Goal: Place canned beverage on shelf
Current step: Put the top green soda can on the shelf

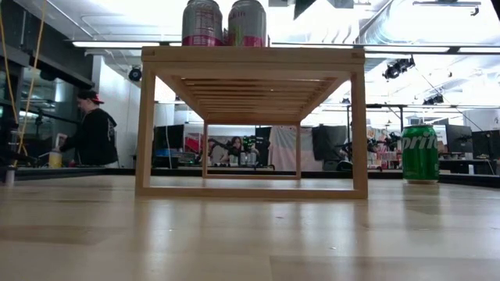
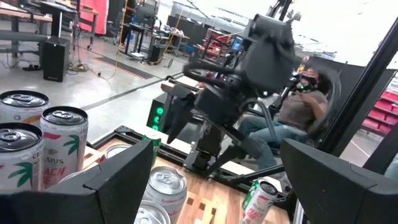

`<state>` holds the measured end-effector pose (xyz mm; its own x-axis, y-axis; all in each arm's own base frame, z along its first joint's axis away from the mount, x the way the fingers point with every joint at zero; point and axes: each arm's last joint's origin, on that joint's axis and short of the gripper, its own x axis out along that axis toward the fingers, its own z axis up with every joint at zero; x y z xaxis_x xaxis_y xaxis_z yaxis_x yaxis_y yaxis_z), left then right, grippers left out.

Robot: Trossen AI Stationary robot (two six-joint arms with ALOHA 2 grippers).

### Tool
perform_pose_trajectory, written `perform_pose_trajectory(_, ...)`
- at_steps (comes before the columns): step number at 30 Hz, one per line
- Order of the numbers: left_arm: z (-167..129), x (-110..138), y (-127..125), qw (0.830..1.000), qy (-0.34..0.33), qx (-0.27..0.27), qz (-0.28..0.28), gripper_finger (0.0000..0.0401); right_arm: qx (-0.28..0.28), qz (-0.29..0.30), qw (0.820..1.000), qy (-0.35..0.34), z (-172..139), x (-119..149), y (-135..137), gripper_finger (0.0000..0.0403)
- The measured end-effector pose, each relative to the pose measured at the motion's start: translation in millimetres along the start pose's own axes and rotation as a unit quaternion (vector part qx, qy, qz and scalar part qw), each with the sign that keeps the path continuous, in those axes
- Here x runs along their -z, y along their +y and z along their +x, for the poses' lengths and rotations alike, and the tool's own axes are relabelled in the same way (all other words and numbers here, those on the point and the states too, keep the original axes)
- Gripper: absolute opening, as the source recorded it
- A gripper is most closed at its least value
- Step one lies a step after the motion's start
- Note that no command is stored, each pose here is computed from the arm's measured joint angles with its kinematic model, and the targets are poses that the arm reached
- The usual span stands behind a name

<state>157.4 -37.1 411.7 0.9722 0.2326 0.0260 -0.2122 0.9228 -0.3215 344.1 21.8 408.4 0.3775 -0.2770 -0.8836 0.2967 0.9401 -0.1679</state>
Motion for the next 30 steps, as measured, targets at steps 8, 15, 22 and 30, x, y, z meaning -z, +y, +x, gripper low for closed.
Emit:
perform_pose_trajectory(8, 0.1, 0.1, 0.0, 1.000, 0.001, 0.000, 0.001, 0.0342, 0.025, -0.051, 0.998, 0.040, 3.1, 36.6, 20.4, 0.0397)
perform_pose_trajectory(15, 0.0, 0.1, 0.1, 1.000, 0.000, -0.001, 0.006, 0.0342, 0.032, 0.050, 0.997, 0.048, -3.6, 100.5, 5.8, 0.0397)
perform_pose_trajectory(22, 0.0, -0.2, 0.8, 1.000, -0.004, -0.013, 0.005, 0.0342, 0.112, 0.358, 0.927, 0.023, -9.2, 163.6, -38.9, 0.0397)
perform_pose_trajectory(30, 0.1, -0.2, 0.7, 1.000, -0.004, -0.014, 0.005, 0.0342, 0.234, 0.533, 0.813, 0.013, 30.3, 198.9, -77.5, 0.0397)
